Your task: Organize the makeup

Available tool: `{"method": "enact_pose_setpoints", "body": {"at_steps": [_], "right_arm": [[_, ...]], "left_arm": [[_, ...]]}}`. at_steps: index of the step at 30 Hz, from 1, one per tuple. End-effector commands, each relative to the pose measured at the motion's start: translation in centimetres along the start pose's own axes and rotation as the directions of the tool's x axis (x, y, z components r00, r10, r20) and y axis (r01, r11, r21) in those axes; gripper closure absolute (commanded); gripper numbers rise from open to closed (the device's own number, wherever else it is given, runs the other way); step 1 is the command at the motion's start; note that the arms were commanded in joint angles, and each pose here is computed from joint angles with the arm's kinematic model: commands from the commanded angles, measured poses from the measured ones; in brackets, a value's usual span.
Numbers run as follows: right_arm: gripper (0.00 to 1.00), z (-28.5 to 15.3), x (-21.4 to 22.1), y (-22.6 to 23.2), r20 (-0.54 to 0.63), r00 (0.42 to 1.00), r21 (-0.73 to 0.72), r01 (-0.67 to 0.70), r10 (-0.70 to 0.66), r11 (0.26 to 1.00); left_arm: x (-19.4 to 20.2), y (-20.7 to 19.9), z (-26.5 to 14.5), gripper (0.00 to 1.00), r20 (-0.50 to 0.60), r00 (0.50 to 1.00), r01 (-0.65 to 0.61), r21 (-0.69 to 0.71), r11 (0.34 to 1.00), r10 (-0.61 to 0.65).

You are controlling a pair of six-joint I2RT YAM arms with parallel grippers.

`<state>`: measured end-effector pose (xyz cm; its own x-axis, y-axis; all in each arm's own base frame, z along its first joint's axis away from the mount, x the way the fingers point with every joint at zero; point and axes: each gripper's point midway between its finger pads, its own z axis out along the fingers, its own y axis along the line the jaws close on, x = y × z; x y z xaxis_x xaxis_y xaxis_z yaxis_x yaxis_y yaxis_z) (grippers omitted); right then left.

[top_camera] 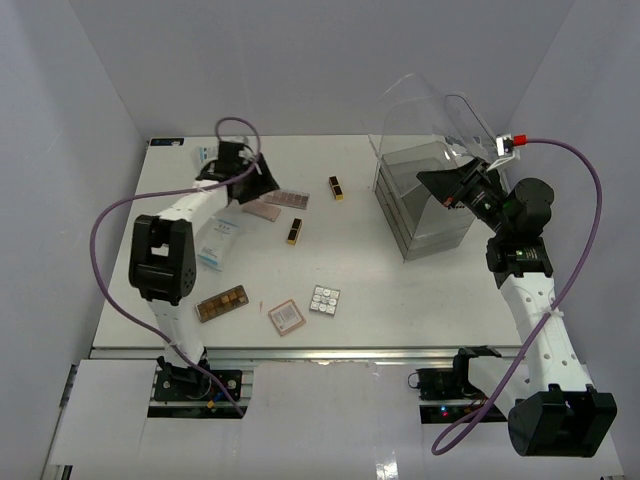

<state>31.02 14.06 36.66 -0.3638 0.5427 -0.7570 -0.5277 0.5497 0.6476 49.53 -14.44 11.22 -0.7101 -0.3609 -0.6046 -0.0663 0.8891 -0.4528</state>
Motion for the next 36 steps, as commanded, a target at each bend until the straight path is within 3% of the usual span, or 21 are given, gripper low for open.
{"method": "enact_pose_setpoints", "body": {"at_steps": [1,6,10,17,20,28,36], "right_arm": [[0.89,-0.2,-1.8,2.3,0.061,0.995,-0.070,0.082,-0.077,0.994],[0.89,-0.3,-1.7,2.2,0.060,0.995,-0.067,0.084,-0.080,0.994],[0.89,-0.1,-1.6,1.9,0.055,0.995,-0.061,0.081,-0.078,0.995],[0.89,0.1,-1.7,1.7,0.051,0.996,-0.057,0.080,-0.077,0.995],[0.89,0.2,-1.6,1.6,0.048,0.996,-0.054,0.080,-0.078,0.995],[0.89,0.1,-1.3,1.4,0.039,0.997,-0.052,0.075,-0.073,0.996],[0.89,-0.1,-1.2,1.2,0.040,0.996,-0.045,0.086,-0.085,0.995]], "left_arm": [[-6.8,3.7,-3.7,0.25,0.135,0.977,0.161,0.026,0.987,-0.163],[-9.3,8.6,-2.1,0.24,0.162,0.904,0.400,-0.004,0.916,-0.395],[-10.3,10.3,-0.2,0.25,0.164,0.825,0.546,0.011,0.838,-0.540],[-12.9,12.0,2.6,0.25,0.223,0.740,0.644,0.038,0.764,-0.635],[-13.9,12.8,3.3,0.25,0.240,0.680,0.698,0.075,0.712,-0.692],[-13.9,14.0,6.6,0.25,0.190,0.567,0.790,0.149,0.595,-0.801],[-14.1,15.5,9.6,0.32,0.190,0.494,0.838,0.156,0.523,-0.848]]}}
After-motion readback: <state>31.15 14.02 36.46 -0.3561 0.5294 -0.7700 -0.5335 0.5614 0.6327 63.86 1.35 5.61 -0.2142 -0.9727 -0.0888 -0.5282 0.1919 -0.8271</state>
